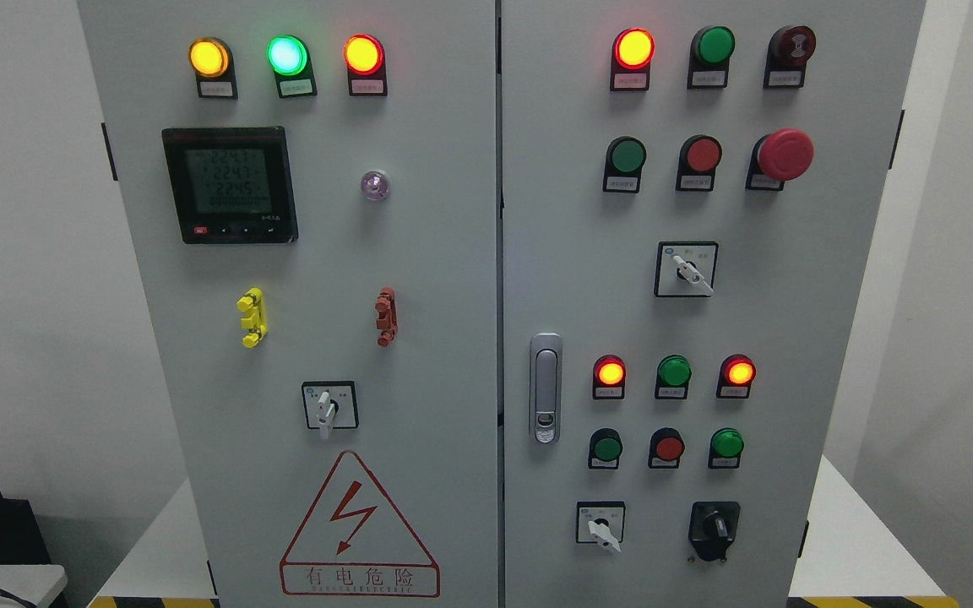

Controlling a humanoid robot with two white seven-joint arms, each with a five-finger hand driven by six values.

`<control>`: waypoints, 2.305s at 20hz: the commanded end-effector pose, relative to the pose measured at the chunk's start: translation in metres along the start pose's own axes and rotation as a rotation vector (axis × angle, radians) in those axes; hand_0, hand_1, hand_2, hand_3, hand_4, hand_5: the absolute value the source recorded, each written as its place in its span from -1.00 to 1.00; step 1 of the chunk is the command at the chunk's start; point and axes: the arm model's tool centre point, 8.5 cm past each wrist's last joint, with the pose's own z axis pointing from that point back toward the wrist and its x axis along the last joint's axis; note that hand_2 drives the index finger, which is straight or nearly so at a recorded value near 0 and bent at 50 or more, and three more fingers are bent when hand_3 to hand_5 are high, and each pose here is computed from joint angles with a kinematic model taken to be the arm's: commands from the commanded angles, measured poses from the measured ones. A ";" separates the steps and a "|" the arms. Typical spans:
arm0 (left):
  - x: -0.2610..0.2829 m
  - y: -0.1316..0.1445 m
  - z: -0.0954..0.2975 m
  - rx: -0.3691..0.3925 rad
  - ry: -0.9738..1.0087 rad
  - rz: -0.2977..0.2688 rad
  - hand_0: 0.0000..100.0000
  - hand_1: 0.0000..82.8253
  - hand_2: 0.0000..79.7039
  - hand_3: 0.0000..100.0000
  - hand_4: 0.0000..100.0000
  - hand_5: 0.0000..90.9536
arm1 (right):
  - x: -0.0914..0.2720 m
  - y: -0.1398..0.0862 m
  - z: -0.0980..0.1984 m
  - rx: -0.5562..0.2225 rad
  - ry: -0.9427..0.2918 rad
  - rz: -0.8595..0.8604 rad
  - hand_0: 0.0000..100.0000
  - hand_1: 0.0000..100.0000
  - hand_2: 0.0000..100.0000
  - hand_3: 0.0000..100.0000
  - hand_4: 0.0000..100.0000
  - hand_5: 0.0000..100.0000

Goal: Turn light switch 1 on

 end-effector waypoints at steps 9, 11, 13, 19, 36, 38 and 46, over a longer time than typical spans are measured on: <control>0.230 0.015 0.010 0.039 -0.745 -0.070 -0.26 -1.00 -0.07 0.13 0.30 -0.05 | 0.000 0.000 0.000 0.002 0.001 -0.018 -0.76 -0.22 -1.00 -1.00 -1.00 -1.00; 0.250 -0.003 0.012 -0.001 -0.806 -0.060 -0.28 -1.00 -0.01 0.16 0.32 0.00 | 0.000 0.000 0.000 0.002 0.001 -0.017 -0.76 -0.22 -1.00 -1.00 -1.00 -1.00; 0.274 -0.024 0.016 -0.045 -0.878 -0.044 -0.36 -1.00 0.05 0.17 0.33 0.02 | 0.000 0.000 0.000 0.002 0.001 -0.018 -0.76 -0.22 -1.00 -1.00 -1.00 -1.00; 0.322 -0.076 0.044 -0.138 -1.037 0.021 -0.48 -1.00 0.06 0.18 0.33 0.03 | 0.000 0.000 0.000 0.002 0.001 -0.017 -0.76 -0.22 -1.00 -1.00 -1.00 -1.00; 0.387 -0.218 0.074 -0.336 -1.090 0.089 -0.57 -1.00 0.14 0.32 0.43 0.28 | 0.000 0.000 0.000 0.002 0.001 -0.017 -0.76 -0.22 -1.00 -1.00 -1.00 -1.00; 0.393 -0.229 0.078 -0.332 -1.088 0.086 -0.64 -1.00 0.16 0.36 0.45 0.35 | 0.000 0.000 0.000 0.002 0.001 -0.018 -0.76 -0.22 -1.00 -1.00 -1.00 -1.00; 0.399 -0.254 0.081 -0.282 -0.993 0.025 -0.94 -0.45 0.24 0.48 0.53 0.52 | 0.000 0.000 0.000 0.002 0.001 -0.017 -0.76 -0.22 -1.00 -1.00 -1.00 -1.00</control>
